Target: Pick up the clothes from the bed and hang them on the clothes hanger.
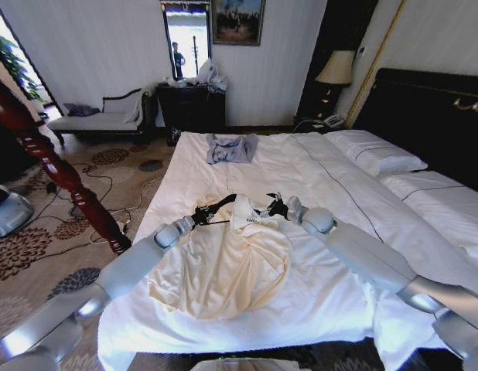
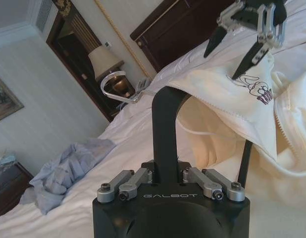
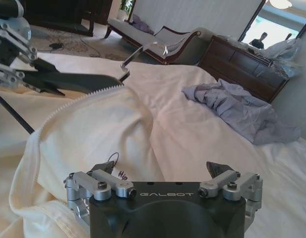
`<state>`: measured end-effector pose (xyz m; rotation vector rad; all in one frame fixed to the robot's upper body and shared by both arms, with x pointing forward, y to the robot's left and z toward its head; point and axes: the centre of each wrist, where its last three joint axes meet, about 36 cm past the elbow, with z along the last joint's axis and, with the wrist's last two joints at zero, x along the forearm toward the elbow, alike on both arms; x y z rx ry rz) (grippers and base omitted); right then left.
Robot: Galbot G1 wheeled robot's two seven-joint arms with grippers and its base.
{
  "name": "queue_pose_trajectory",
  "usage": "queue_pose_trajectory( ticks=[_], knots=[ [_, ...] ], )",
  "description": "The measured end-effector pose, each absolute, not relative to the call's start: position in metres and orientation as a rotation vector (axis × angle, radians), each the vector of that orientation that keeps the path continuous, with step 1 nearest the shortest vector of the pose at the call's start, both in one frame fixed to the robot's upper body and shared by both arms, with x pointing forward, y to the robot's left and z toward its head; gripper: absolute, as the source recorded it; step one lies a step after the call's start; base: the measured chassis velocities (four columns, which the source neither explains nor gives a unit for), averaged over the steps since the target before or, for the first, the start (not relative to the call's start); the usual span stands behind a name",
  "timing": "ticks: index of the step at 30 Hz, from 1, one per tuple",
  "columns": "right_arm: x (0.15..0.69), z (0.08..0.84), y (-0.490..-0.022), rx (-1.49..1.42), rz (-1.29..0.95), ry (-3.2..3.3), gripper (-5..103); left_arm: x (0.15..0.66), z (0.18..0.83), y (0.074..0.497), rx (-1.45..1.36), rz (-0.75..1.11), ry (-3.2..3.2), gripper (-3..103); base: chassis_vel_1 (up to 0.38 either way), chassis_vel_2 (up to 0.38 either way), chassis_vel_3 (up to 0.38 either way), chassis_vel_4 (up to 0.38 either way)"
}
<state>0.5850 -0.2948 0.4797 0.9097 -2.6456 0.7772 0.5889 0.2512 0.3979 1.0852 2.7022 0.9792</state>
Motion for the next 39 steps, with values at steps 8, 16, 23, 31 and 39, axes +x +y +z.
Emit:
queue_pose_trajectory(
  ticks=[8, 16, 23, 31, 39],
  knots=[
    [0.59, 0.473, -0.291, 0.917, 0.826, -2.613, 95, 0.586, 0.4, 0.248, 1.098, 0.973, 2.689, 20, 0.0, 0.0, 0.0, 0.0],
    [0.59, 0.469, -0.291, 0.912, 0.866, -2.595, 62, 0.582, 0.399, 0.248, 1.111, 0.979, 2.683, 20, 0.0, 0.0, 0.0, 0.0],
    [0.589, 0.466, -0.289, 0.906, 0.871, -2.6, 41, 0.579, 0.398, 0.246, 1.119, 0.99, 2.679, 20, 0.0, 0.0, 0.0, 0.0],
    [0.587, 0.462, -0.288, 0.894, 0.901, -2.602, 27, 0.578, 0.398, 0.24, 1.114, 0.991, 2.684, 20, 0.0, 0.0, 0.0, 0.0],
    [0.584, 0.458, -0.289, 0.883, 0.91, -2.628, 27, 0.574, 0.402, 0.238, 1.057, 0.967, 2.712, 18, 0.0, 0.0, 0.0, 0.0]
  ],
)
